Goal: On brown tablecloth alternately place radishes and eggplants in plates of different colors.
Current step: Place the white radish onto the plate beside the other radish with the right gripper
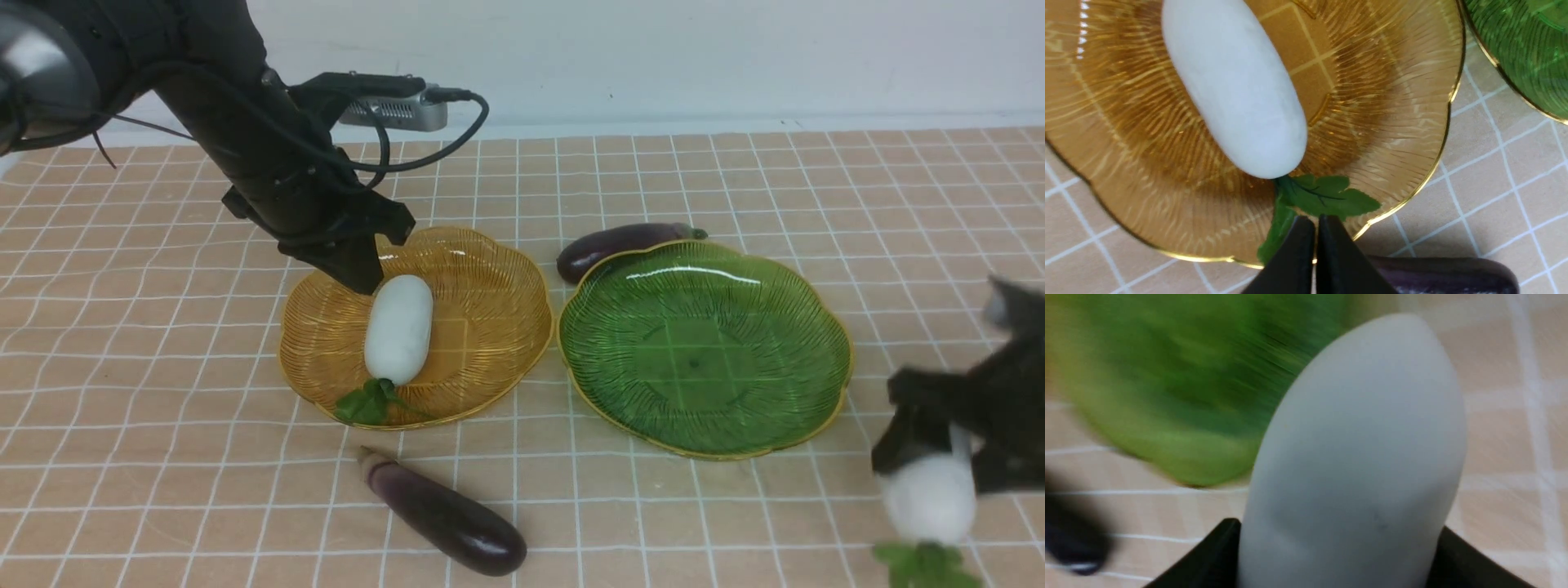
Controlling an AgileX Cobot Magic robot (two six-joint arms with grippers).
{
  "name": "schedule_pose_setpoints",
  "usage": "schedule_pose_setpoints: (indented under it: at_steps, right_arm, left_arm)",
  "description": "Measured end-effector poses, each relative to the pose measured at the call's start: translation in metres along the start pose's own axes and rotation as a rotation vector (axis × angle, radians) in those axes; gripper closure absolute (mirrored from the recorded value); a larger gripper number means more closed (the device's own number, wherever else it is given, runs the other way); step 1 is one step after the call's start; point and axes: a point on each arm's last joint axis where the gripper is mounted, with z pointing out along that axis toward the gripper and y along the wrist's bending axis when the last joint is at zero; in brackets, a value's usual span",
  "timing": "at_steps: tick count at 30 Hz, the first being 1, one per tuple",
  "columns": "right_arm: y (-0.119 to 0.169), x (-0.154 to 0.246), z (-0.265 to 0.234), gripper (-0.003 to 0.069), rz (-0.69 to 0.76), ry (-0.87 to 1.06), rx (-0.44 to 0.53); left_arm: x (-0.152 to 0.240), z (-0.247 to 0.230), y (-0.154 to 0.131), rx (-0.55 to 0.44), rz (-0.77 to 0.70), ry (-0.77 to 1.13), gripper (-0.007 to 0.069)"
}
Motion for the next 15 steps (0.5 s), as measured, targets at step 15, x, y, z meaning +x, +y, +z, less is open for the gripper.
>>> schedule_pose_setpoints:
  at_steps: [15]
  right_arm:
    - [0.225, -0.07, 0.123, 0.0188, -0.483, -0.022, -0.275]
  left_arm:
    - [0.037, -0.113, 0.012, -0.085, -0.117, -0.246, 0.0629]
